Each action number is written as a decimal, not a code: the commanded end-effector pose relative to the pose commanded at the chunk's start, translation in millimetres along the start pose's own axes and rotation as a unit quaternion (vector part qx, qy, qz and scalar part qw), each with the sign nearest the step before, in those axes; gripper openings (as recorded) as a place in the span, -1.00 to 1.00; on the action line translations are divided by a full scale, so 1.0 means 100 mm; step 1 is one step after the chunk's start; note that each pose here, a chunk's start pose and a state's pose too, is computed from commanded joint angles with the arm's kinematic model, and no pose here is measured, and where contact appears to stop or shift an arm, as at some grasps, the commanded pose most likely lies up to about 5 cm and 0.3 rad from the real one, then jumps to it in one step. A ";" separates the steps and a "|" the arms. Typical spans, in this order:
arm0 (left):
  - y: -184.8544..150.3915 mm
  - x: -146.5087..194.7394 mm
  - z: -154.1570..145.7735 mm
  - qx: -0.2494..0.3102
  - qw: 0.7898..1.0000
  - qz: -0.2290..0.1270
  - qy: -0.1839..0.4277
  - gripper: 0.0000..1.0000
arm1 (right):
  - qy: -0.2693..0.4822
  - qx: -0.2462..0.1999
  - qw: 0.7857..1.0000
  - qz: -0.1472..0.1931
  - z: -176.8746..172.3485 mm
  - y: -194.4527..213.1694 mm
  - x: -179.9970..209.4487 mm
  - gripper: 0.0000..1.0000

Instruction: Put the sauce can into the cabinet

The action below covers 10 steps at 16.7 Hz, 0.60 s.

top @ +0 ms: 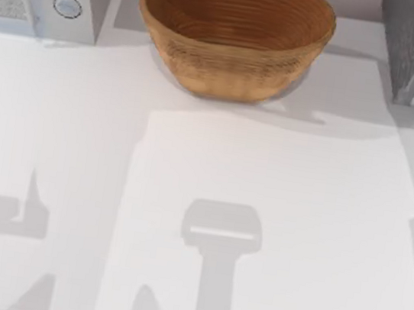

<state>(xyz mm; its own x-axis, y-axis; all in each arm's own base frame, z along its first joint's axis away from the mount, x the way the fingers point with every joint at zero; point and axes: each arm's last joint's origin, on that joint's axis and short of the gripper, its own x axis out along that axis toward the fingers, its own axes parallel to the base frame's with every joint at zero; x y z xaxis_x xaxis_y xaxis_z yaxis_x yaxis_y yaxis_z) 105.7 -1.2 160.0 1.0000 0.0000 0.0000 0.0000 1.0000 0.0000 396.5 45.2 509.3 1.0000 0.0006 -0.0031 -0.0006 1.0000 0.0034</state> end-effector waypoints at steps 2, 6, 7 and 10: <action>0.00 0.00 0.00 0.000 1.000 0.000 0.000 1.00 | 0.000 0.000 1.000 0.000 0.00 0.00 0.00 0.36; 0.00 0.00 0.00 0.000 1.000 0.000 0.000 1.00 | 0.000 0.000 1.000 0.000 0.00 0.00 0.00 0.96; 0.00 0.00 0.00 0.000 1.000 0.000 0.000 1.00 | 0.000 0.000 1.000 0.000 0.00 0.00 0.00 1.00; 0.00 0.00 0.00 0.000 1.000 0.000 0.000 1.00 | 0.000 0.000 1.000 0.000 0.00 0.00 0.00 1.00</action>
<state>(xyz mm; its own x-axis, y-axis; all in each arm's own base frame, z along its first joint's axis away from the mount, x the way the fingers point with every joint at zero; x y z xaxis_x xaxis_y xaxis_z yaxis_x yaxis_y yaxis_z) 105.7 -1.2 160.0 1.0000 0.0000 0.0000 0.0000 1.0000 0.0000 396.5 45.2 509.3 1.0000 0.0006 -0.0031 -0.0006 1.0000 0.0034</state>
